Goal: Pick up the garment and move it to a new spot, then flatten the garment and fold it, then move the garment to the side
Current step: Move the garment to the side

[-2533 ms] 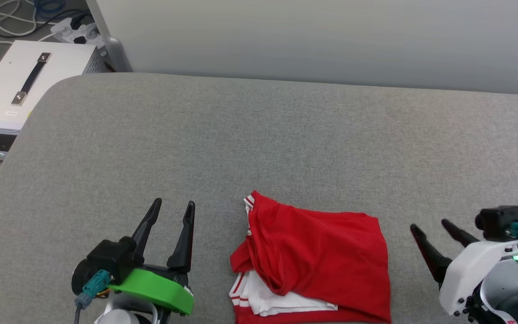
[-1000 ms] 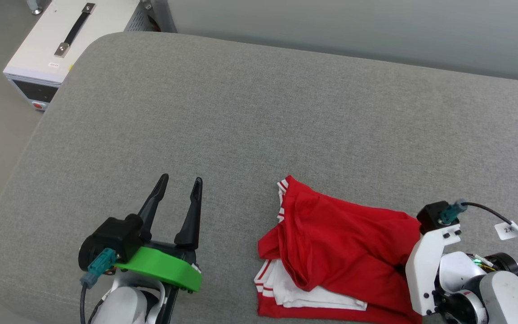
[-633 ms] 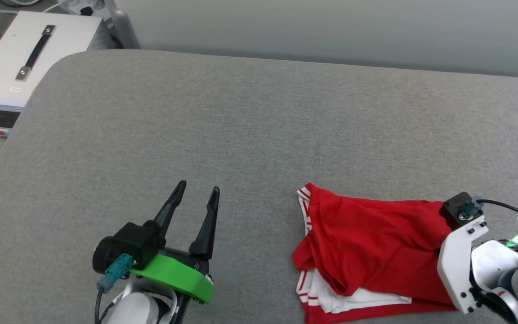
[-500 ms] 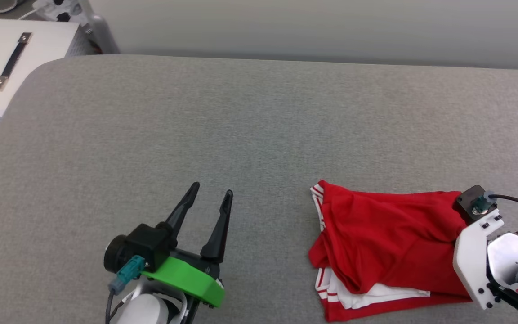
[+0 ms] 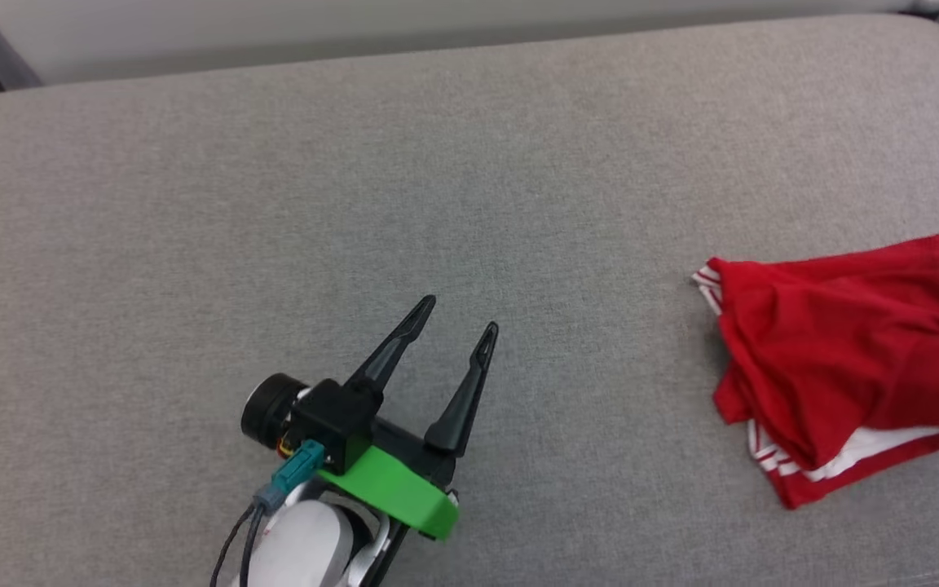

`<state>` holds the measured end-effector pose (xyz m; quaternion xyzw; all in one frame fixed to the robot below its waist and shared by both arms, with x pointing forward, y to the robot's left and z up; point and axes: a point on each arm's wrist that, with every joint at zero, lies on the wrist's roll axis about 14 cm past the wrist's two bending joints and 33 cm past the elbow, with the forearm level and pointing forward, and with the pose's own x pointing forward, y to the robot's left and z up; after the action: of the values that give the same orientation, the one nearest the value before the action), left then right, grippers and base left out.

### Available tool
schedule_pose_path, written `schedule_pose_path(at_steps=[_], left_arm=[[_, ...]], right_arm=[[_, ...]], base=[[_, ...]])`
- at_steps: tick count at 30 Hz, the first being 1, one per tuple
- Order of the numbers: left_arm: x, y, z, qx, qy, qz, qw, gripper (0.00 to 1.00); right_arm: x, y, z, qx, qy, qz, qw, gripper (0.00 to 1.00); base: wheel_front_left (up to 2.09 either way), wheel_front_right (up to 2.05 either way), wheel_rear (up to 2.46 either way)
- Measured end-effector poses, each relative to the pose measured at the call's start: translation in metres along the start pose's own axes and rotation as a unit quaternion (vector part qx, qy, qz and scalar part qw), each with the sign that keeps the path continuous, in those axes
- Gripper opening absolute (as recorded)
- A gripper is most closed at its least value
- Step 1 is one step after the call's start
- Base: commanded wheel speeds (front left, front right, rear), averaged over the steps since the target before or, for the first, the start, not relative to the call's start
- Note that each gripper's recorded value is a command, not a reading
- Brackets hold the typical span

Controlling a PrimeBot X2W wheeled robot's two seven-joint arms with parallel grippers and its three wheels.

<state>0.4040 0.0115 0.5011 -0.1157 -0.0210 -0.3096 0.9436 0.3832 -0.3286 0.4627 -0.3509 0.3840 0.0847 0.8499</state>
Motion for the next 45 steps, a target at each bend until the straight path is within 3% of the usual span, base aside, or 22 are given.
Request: schedule_pose_path(at_steps=[10, 18, 28, 29, 30, 31, 39, 45], left_arm=[[0.045, -0.013, -0.031, -0.01, 0.01, -0.083, 0.996, 1.0], [0.062, -0.008, -0.065, -0.025, 0.026, -0.117, 0.993, 1.0], [0.07, 0.0, -0.086, -0.05, 0.027, -0.114, 0.992, 1.0], [0.069, 0.001, -0.087, -0.05, 0.028, -0.112, 0.992, 1.0], [0.069, 0.002, -0.087, -0.05, 0.028, -0.11, 0.992, 1.0], [0.068, 0.003, -0.086, -0.049, 0.028, -0.108, 0.992, 1.0], [0.07, -0.001, -0.059, -0.039, 0.005, -0.097, 0.995, 1.0], [0.063, 0.005, -0.038, -0.037, -0.006, -0.062, 0.997, 1.0]], right_arm=[[0.028, -0.085, -0.035, 0.023, 0.012, -0.111, 0.993, 0.0], [0.044, -0.112, -0.095, 0.045, 0.099, -0.154, 0.982, 0.0], [0.066, -0.125, -0.115, 0.056, 0.13, -0.181, 0.973, 0.0], [0.069, -0.124, -0.114, 0.058, 0.128, -0.181, 0.973, 0.25], [0.072, -0.123, -0.113, 0.059, 0.126, -0.181, 0.973, 0.74], [0.074, -0.123, -0.112, 0.058, 0.123, -0.182, 0.974, 1.0], [0.062, -0.134, -0.093, 0.068, 0.086, -0.204, 0.973, 1.0], [0.043, -0.145, -0.034, 0.06, -0.027, -0.218, 0.974, 1.0]], base=[[0.0, 0.0, 0.0], [0.0, 0.0, 0.0], [0.0, 0.0, 0.0], [0.0, 0.0, 0.0], [0.0, 0.0, 0.0], [0.0, 0.0, 0.0], [0.0, 0.0, 0.0], [0.0, 0.0, 0.0]])
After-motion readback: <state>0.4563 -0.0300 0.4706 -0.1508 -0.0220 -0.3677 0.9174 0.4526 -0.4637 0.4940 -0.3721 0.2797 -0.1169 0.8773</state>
